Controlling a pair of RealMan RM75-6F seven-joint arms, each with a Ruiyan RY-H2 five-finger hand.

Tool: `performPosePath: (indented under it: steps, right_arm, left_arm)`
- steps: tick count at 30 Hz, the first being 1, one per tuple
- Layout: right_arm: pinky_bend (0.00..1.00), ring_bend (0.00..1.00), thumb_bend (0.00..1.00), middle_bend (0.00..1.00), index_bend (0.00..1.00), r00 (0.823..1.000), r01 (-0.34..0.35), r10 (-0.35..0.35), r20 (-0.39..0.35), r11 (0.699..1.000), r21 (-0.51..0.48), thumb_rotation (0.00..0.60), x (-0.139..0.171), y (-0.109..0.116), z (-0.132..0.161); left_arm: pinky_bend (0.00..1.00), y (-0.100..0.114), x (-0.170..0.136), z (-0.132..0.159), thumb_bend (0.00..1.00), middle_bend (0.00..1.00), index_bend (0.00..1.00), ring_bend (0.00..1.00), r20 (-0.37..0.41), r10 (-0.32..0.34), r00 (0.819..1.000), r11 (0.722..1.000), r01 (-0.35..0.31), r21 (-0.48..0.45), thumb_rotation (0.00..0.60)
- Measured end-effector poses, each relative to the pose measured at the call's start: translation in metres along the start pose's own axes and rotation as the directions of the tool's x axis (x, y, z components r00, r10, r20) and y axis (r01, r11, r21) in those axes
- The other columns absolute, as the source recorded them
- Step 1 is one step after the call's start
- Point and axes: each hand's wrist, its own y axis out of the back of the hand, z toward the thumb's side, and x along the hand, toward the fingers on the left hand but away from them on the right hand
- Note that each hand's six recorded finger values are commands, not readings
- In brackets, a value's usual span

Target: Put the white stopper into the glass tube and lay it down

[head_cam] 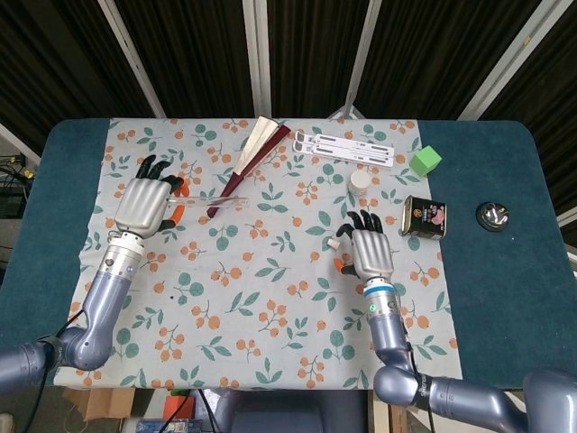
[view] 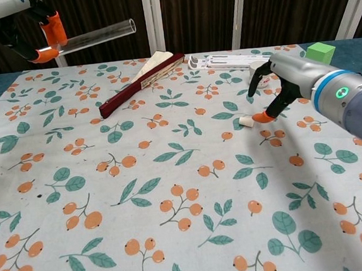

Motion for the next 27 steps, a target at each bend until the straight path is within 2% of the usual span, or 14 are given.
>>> performPosePath:
  steps: [12,16,20,27]
  right_arm:
    - [0.00,0.00,0.29,0.16,0.41,0.999,-0.009,0.009,0.053,1.000,0.002,0.600,-0.022,-0.022,0.007]
    - [0.00,0.00,0.29,0.15,0.35,0.998,-0.019,0.019,0.063,1.000,-0.008,0.600,-0.028,-0.029,0.009]
    - [0.00,0.00,0.30,0.10,0.23,0.997,-0.022,0.023,0.070,1.000,-0.007,0.600,-0.032,-0.033,0.008]
    - [0.00,0.00,0.29,0.10,0.21,0.996,-0.031,0.032,0.089,0.999,-0.008,0.600,-0.040,-0.037,0.001]
  left_arm:
    - [0.00,-0.001,0.007,-0.004,0.60,0.63,0.60,0.14,0.001,-0.001,1.000,1.000,0.001,0.005,0.600]
    - [0.00,-0.001,0.009,-0.006,0.60,0.63,0.60,0.14,0.000,0.002,1.000,1.000,-0.002,0.009,0.600]
    - [0.00,0.001,0.012,-0.007,0.60,0.63,0.60,0.14,-0.002,0.004,1.000,1.000,-0.004,0.010,0.600]
    - [0.00,0.002,0.013,-0.009,0.60,0.63,0.60,0.14,-0.001,0.007,1.000,1.000,-0.007,0.025,0.600]
